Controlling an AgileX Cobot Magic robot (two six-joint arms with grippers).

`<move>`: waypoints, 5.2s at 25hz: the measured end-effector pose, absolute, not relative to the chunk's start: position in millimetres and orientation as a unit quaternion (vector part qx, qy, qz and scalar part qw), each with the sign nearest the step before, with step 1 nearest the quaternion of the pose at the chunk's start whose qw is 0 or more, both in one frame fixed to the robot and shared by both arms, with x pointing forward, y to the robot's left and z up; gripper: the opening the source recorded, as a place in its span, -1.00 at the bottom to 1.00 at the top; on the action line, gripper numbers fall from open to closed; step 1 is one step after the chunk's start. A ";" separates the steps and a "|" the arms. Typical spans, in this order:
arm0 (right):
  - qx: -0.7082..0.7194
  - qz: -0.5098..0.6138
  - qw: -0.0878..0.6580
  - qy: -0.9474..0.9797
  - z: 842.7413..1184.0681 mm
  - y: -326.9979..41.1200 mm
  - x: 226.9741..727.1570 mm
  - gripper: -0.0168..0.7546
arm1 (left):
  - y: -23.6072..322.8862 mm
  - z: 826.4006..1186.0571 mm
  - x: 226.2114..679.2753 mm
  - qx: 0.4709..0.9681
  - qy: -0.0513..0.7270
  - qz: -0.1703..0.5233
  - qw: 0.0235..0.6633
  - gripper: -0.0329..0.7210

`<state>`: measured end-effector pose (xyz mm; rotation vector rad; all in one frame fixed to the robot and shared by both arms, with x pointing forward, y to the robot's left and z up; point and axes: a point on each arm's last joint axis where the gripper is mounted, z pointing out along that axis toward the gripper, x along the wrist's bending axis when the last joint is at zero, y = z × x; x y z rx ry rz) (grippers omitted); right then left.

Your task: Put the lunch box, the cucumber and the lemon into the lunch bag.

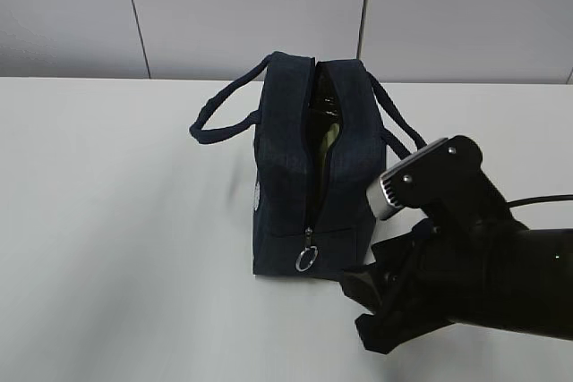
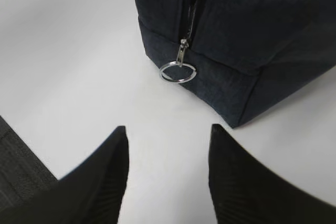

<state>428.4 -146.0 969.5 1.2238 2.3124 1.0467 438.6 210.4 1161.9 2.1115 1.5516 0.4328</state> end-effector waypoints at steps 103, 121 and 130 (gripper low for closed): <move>0.531 0.479 0.110 0.691 878.8 -100.3 481.9 -0.79 | 210.2 1166.2 444.8 0.764 0.557 0.190 0.265 -0.47; 0.532 0.476 0.110 0.692 879.3 -106.5 474.4 -0.96 | 209.5 1166.4 444.9 0.763 0.557 0.188 0.269 -0.47; 0.527 0.490 0.113 0.685 892.0 -109.5 470.7 -0.96 | 203.3 1161.2 448.3 0.764 0.562 0.161 0.272 -0.39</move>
